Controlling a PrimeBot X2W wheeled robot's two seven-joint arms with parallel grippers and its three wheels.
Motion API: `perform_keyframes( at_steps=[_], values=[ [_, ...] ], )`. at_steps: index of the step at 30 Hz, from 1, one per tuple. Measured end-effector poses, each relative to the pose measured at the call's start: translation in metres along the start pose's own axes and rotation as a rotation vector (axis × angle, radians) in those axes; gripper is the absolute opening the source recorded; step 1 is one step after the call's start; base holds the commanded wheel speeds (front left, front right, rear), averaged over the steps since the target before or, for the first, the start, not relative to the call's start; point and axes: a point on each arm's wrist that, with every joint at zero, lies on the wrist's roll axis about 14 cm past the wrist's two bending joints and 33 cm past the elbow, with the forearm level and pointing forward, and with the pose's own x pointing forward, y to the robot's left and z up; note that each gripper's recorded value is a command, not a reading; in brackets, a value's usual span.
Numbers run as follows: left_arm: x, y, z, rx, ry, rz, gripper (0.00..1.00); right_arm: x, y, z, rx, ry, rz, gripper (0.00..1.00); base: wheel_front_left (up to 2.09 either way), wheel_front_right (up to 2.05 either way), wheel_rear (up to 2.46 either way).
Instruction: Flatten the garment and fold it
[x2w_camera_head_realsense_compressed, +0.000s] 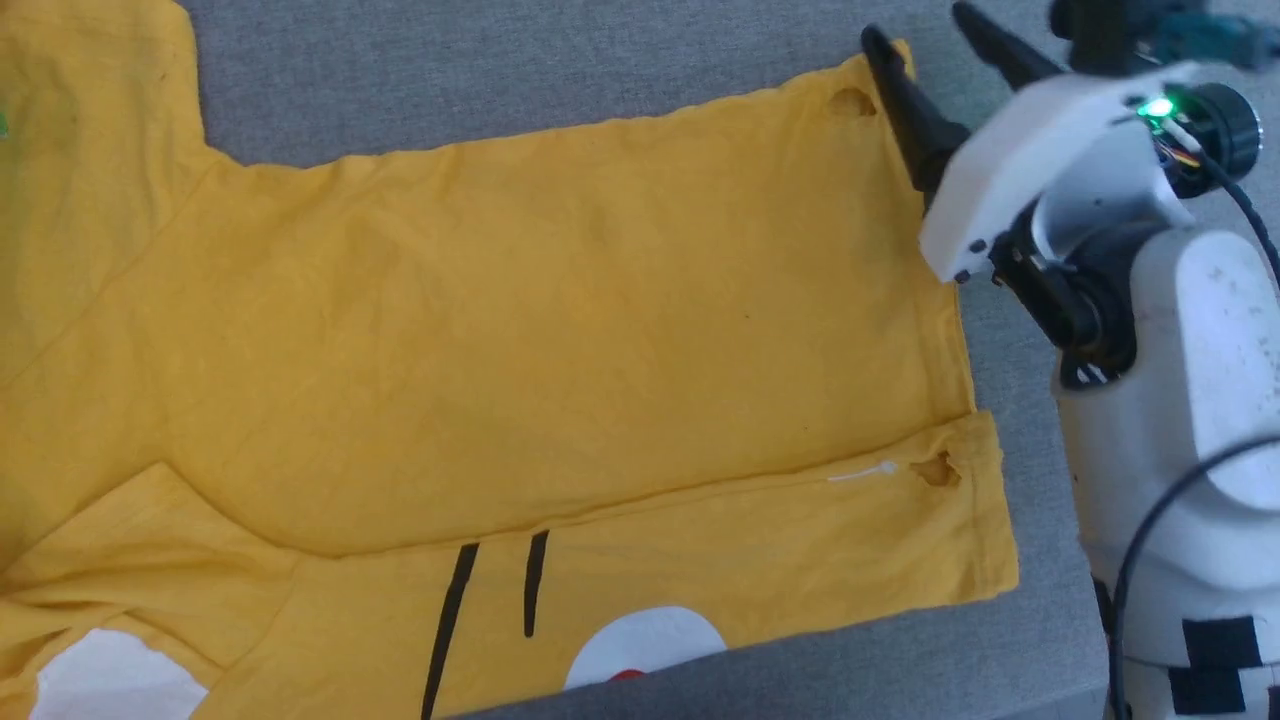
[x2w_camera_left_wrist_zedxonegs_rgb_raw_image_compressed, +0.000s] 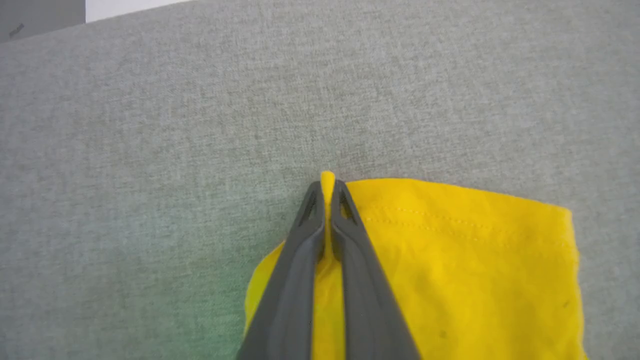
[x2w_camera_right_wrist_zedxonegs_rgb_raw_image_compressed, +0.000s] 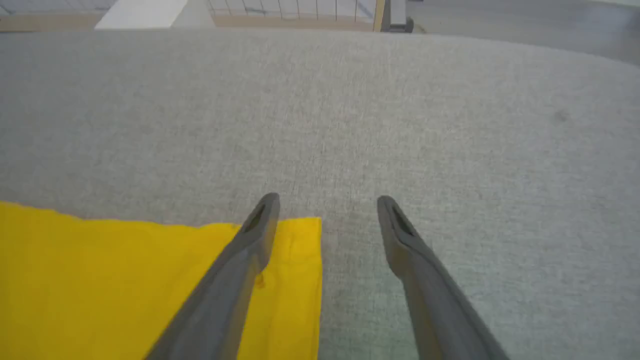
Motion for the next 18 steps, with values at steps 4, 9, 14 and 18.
perform_keyframes(
  at_steps=[4, 9, 14, 18],
  values=[
    [-0.001, 0.001, -0.004, 0.000, -0.003, -0.005, 0.00, 0.008, 0.002, -0.025, -0.062, 0.282, -0.012, 0.47, 0.00, 0.00, 0.00],
    [0.000, 0.002, -0.004, 0.002, -0.017, -0.009, 0.00, 0.003, 0.012, -0.028, -0.133, 0.382, -0.008, 0.00, 0.00, 0.00, 0.00],
    [-0.006, -0.002, 0.007, 0.029, -0.116, -0.022, 0.00, -0.007, 0.016, -0.020, -0.131, 0.315, 0.000, 0.00, 0.00, 0.00, 0.00],
    [-0.021, -0.004, 0.028, 0.084, -0.298, -0.019, 0.00, -0.015, 0.019, -0.005, -0.107, 0.173, 0.011, 0.00, 0.00, 0.00, 0.00]
  ],
)
